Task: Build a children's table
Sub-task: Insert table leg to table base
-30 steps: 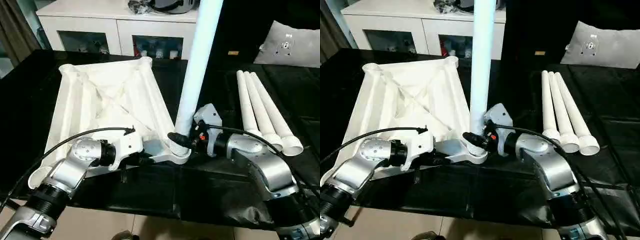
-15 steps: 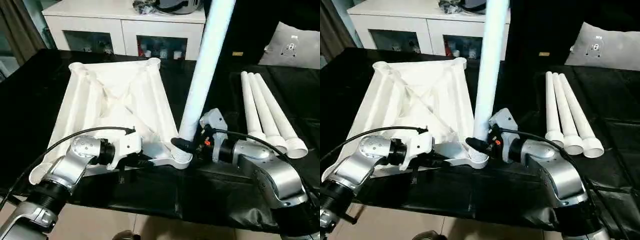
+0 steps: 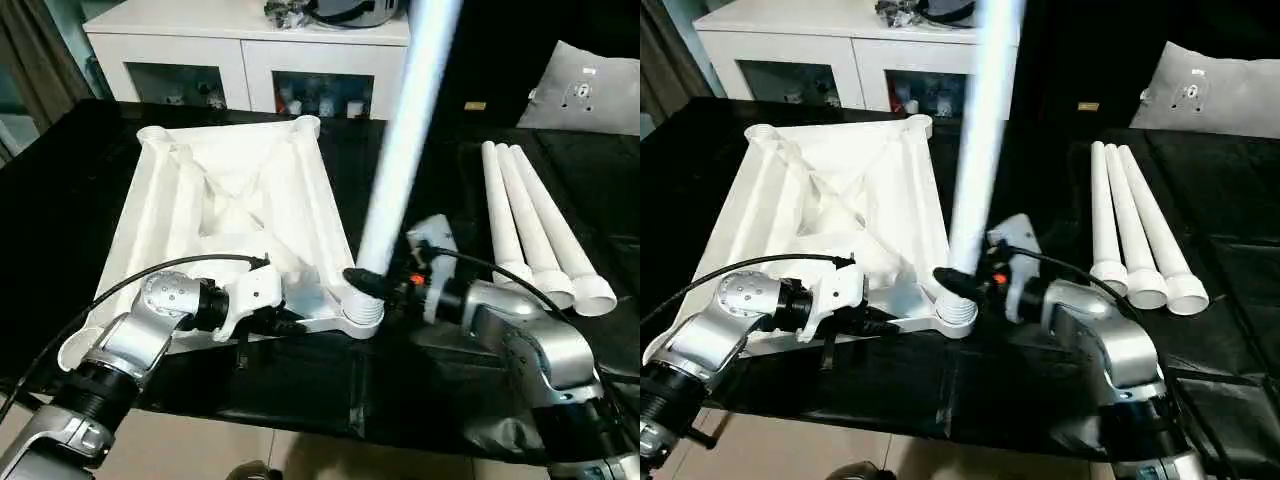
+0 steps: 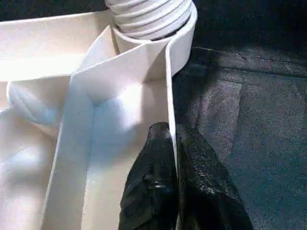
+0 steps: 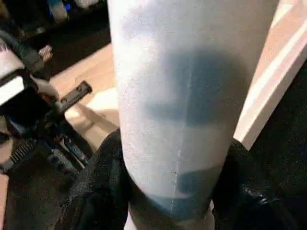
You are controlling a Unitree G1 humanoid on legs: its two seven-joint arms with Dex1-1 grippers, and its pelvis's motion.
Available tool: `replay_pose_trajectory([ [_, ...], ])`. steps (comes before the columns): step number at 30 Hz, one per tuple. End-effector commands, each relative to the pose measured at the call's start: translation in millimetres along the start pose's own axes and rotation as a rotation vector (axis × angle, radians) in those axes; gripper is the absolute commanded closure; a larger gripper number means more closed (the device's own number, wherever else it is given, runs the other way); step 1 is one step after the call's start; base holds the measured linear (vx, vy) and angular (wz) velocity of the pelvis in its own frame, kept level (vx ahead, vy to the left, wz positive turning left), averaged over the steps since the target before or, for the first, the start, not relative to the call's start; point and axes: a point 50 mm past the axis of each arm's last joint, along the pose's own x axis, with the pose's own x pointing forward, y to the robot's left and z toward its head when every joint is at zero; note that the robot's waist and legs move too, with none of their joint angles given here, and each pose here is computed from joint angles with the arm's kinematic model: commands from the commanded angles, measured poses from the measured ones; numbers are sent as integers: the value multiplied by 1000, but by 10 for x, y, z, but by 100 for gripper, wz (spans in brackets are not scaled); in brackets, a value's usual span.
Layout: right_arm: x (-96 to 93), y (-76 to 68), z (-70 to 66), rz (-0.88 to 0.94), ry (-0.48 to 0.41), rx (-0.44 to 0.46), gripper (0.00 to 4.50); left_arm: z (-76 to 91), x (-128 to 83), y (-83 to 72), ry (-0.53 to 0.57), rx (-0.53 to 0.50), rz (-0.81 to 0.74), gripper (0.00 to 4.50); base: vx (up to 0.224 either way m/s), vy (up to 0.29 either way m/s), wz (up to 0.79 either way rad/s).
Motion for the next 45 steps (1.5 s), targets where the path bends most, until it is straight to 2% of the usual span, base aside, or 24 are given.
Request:
replay_pose_trajectory([
  [1, -68, -65, -370, -46, 83, 119, 262, 92, -16, 53, -36, 17, 51, 450, 0, 0, 0],
  [4, -133, -73, -493, -76, 32, 150, 262, 79, -34, 73, -46, -2, 98, 450, 0, 0, 0],
  [9, -178, -25, -570, -92, -14, 146, 262, 74, -43, 71, -54, -11, 118, 450, 0, 0, 0],
  [14, -216, 24, -661, -116, 6, 10, 262, 94, -26, 81, -71, -11, 143, 450, 0, 0, 0],
  [20, -239, 27, -667, -129, 2, -72, 262, 88, -6, 62, -67, -6, 140, 450, 0, 0, 0],
  [24, -202, 23, -661, -108, 61, -181, 262, 66, -12, 44, -40, 16, 127, 450, 0, 0, 0],
  [26, -120, 43, -622, -41, 121, -235, 262, 52, -38, 35, -5, 48, 112, 450, 0, 0, 0],
  [32, -29, 78, -594, 74, 185, -249, 262, 66, -54, 31, 4, 66, 90, 450, 0, 0, 0],
  [36, -14, 129, -668, 170, 239, -225, 262, 115, -64, 68, -3, 87, 57, 450, 0, 0, 0],
  [41, -35, 172, -752, 206, 250, -180, 262, 194, -35, 140, -20, 103, 30, 450, 0, 0, 0],
  [45, -52, 248, -799, 229, 251, -158, 262, 303, -21, 379, -23, 111, 89, 450, 0, 0, 0],
])
